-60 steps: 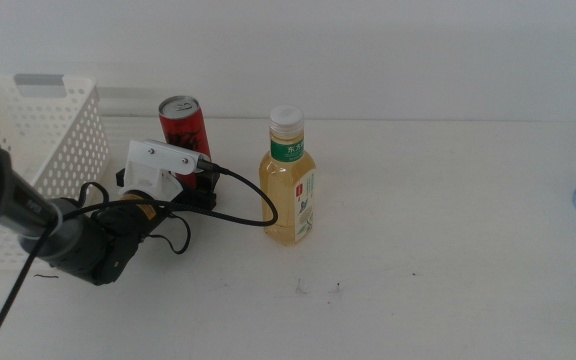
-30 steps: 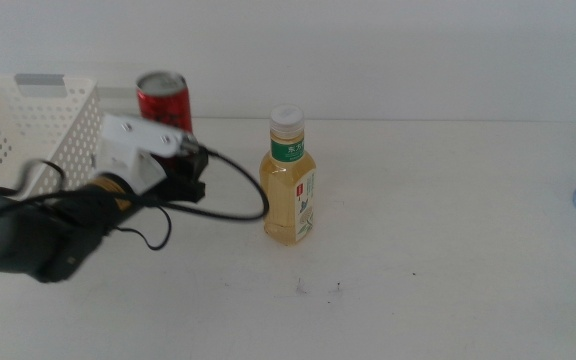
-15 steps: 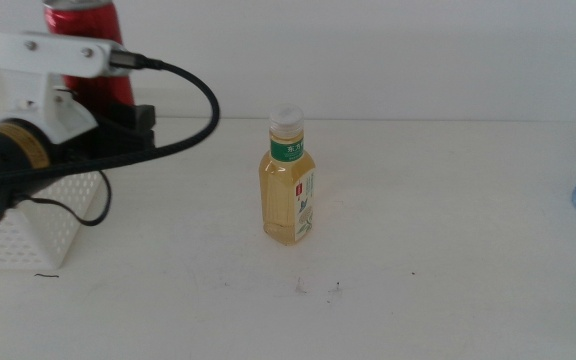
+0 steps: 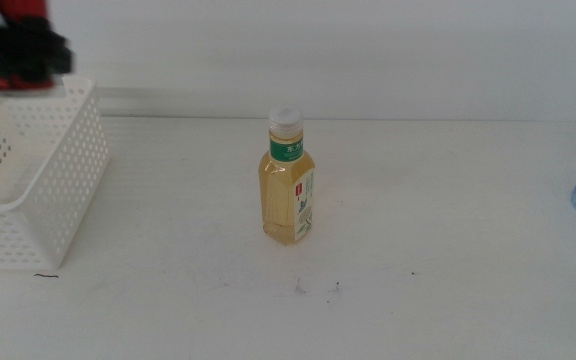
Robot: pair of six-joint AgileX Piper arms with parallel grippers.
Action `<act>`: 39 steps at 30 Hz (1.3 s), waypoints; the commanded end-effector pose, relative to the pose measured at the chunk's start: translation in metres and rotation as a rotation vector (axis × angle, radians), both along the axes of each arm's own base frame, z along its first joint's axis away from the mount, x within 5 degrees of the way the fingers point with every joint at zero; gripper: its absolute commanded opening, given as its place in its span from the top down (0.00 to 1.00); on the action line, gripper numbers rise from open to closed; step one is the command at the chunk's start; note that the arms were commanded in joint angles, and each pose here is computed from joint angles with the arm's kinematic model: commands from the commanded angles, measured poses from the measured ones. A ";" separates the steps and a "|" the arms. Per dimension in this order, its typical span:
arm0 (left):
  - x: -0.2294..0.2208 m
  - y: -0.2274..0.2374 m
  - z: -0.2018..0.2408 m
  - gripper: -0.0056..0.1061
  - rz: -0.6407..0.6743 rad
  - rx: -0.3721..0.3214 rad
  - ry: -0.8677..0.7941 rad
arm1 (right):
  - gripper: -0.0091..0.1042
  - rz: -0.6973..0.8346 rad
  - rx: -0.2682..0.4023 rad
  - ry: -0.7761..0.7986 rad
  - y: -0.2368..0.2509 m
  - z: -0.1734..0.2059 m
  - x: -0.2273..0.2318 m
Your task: Use arms to grab the bottles and put them into the dustbin to the left of the table.
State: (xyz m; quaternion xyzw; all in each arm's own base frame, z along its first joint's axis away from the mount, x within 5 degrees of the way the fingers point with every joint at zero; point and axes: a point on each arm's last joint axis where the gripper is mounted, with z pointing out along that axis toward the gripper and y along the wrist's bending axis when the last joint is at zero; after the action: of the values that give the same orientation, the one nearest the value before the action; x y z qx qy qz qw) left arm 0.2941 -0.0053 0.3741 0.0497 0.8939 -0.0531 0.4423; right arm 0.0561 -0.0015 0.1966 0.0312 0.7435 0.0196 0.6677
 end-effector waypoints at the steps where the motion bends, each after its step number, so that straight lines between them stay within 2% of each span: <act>1: 0.013 0.018 0.009 0.75 -0.012 -0.010 0.070 | 0.10 0.003 -0.019 -0.012 0.000 0.000 0.000; 5: 0.032 0.048 0.016 0.75 -0.011 0.004 0.206 | 0.10 0.003 -0.019 -0.012 0.000 0.000 0.000; 11: 0.063 0.085 -0.004 0.75 -0.008 0.034 0.340 | 0.10 0.003 -0.019 -0.012 0.000 0.000 0.000; 21: 0.100 0.124 -0.086 0.75 0.006 0.071 0.541 | 0.10 0.003 -0.019 -0.012 0.000 0.000 0.000; 27: 0.114 0.133 -0.120 0.73 0.015 0.081 0.588 | 0.10 0.003 -0.019 -0.012 0.000 0.000 0.000; 30: 0.120 0.135 -0.137 0.64 0.015 0.073 0.612 | 0.10 0.003 -0.019 -0.012 0.000 0.000 0.000; 32: 0.123 0.136 -0.145 0.53 0.014 0.068 0.627 | 0.10 0.003 -0.019 -0.012 0.000 0.000 0.000; 38: 0.124 0.134 -0.150 0.11 0.001 0.068 0.632 | 0.10 0.003 -0.019 -0.012 0.000 0.000 0.000; 39: 0.124 0.133 -0.149 0.11 -0.002 0.064 0.630 | 0.10 0.003 -0.019 -0.012 0.000 0.000 0.000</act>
State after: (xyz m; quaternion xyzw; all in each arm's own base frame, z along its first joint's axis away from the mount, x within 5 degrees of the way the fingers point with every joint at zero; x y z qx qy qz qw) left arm 0.4171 0.1314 0.2192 0.0451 0.9900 -0.0333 0.1298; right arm 0.0561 -0.0015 0.1966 0.0312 0.7435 0.0196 0.6677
